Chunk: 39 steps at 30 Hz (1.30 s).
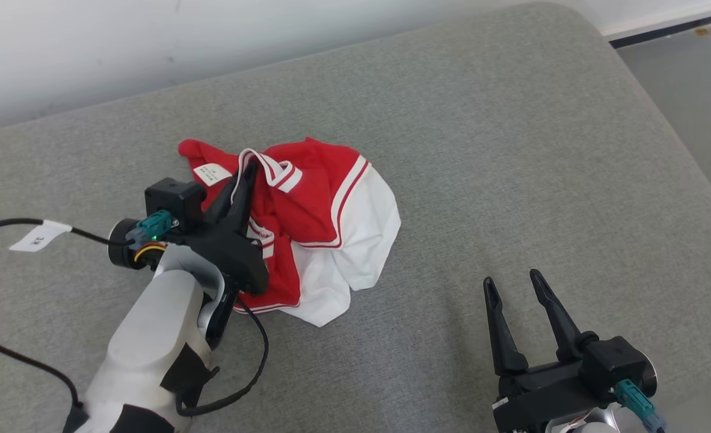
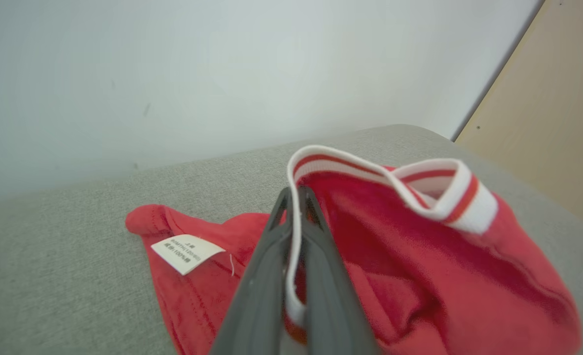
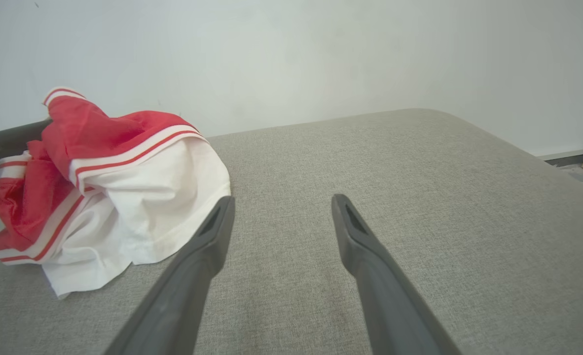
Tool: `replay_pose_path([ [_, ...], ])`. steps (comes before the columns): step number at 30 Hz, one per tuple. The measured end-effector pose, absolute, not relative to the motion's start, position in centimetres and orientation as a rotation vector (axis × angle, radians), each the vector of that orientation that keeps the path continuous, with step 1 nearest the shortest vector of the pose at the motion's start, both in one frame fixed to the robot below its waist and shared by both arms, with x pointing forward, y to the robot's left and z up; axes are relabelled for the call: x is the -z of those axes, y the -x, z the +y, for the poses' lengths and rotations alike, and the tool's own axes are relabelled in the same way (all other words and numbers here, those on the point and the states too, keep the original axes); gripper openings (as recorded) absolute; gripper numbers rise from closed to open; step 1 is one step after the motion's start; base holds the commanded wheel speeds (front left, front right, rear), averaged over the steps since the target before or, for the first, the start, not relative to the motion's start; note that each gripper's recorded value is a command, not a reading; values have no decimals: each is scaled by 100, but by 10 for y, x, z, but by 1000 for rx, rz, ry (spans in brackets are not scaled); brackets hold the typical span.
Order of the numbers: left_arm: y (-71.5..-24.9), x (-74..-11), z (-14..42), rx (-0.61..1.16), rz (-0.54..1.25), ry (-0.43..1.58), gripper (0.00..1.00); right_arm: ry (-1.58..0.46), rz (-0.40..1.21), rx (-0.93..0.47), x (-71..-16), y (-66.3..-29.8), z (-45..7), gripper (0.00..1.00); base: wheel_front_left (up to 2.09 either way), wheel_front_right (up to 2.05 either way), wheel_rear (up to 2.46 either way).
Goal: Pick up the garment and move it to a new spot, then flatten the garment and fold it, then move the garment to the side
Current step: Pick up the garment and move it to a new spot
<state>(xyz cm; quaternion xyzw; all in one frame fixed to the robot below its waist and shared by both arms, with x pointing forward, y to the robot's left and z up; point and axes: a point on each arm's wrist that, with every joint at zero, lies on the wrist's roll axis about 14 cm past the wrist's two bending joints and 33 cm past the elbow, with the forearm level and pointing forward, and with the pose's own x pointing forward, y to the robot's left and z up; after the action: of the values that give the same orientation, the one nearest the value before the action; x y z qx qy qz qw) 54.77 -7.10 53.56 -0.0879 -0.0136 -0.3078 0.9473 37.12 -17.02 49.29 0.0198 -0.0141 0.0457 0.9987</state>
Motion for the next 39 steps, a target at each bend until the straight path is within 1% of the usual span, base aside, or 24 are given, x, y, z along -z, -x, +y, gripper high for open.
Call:
replay_pose_path([
  [1, -549, -536, -69, 619, -35, 167, 100, -41, -27, -96, -492, -372, -169, 100, 0, 0, 0],
  [8, -542, -564, -63, 613, -116, 131, 100, -50, -57, -135, -502, -373, -157, 100, 0, 0, 0],
  [12, -523, -584, -50, 604, -150, 270, 100, -60, -94, -151, -514, -368, -154, 100, 0, 0, 0],
  [14, -512, -596, -40, 588, -191, 289, 100, -64, -109, -166, -519, -365, -150, 100, 0, 0, 0],
  [17, -493, -603, -19, 538, -232, 295, 100, -77, -109, -189, -518, -357, -144, 100, 0, 0, 0],
  [24, -452, -588, 28, 437, -214, 294, 100, -94, -121, -276, -523, -349, -121, 100, 0, 0, 0],
  [28, -434, -608, 72, 334, -298, 281, 100, -95, -154, -311, -533, -348, -111, 100, 0, 0, 0],
  [33, -399, -628, 124, 192, -402, 251, 100, -84, -190, -329, -544, -344, -106, 100, 0, 0, 0],
  [36, -377, -629, 148, 117, -433, 228, 100, -82, -201, -327, -547, -341, -106, 100, 0, 0, 0],
  [39, -360, -630, 161, 83, -453, 181, 100, -78, -210, -329, -549, -338, -104, 100, 0, 0, 0],
])
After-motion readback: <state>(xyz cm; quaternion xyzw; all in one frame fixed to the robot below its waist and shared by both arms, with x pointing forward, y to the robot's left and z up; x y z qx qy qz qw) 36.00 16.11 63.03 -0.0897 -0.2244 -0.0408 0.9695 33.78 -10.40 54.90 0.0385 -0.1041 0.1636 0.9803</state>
